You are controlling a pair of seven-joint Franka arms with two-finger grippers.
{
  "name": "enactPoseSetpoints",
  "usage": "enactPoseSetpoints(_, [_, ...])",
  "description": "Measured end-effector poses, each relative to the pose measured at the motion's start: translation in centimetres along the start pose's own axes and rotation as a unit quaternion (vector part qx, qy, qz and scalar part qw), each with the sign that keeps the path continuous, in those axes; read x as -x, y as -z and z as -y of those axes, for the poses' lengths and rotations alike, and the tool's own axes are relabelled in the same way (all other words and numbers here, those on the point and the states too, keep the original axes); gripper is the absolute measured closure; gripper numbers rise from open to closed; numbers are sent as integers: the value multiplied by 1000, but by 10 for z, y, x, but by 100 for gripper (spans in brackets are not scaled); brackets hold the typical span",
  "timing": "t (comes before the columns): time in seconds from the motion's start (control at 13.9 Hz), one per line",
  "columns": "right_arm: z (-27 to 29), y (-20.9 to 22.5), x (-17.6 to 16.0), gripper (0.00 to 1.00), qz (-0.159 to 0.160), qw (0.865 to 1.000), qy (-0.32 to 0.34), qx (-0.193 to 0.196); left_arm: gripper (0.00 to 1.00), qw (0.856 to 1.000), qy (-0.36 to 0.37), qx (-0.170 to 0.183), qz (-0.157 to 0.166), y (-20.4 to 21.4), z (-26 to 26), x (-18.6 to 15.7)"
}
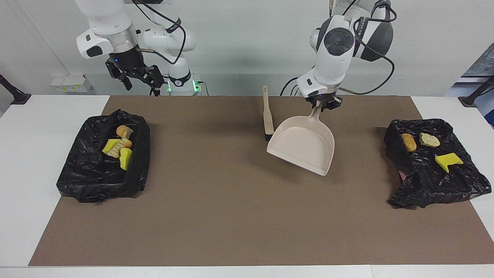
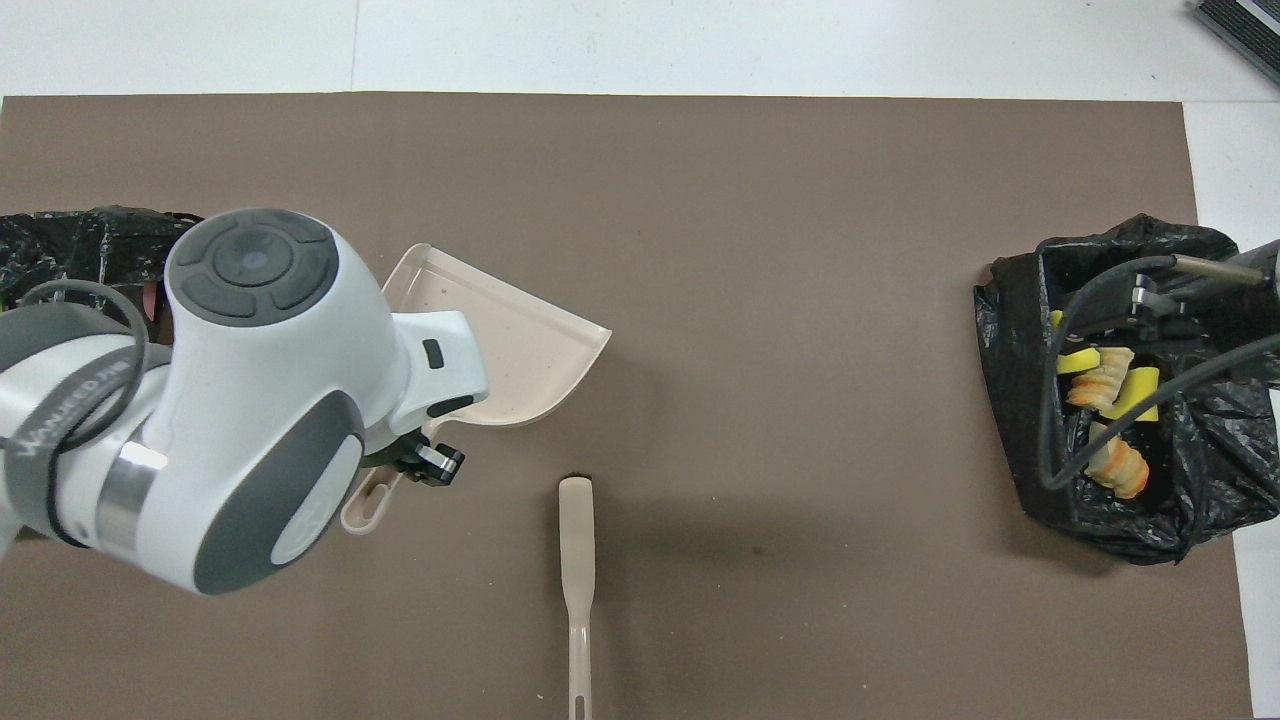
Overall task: Sweep and dump trash in bin
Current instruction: 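Bring the empty dustpan back to the table center with the left gripper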
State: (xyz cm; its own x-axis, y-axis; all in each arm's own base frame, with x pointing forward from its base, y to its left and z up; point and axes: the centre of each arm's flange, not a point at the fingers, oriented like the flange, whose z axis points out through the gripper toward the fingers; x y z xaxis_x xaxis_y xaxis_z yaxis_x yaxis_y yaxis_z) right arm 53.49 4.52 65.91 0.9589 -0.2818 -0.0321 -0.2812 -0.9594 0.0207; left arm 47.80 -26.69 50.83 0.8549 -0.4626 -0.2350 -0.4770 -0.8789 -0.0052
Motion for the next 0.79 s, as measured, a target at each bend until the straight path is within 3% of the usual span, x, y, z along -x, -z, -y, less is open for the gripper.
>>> enactPoseSetpoints(0.22, [0, 0, 0, 0, 0, 1000, 0, 0, 68, 999, 39, 7, -26, -31, -45, -36])
enactPoseSetpoints(0.5, [1, 2, -3, 0, -12, 1000, 0, -5, 68, 994, 83, 35, -54, -75, -65, -78])
enactPoseSetpoints(0.79, [2, 3, -3, 0, -17, 1000, 0, -7, 68, 984, 139, 91, -66, -109, -71, -102])
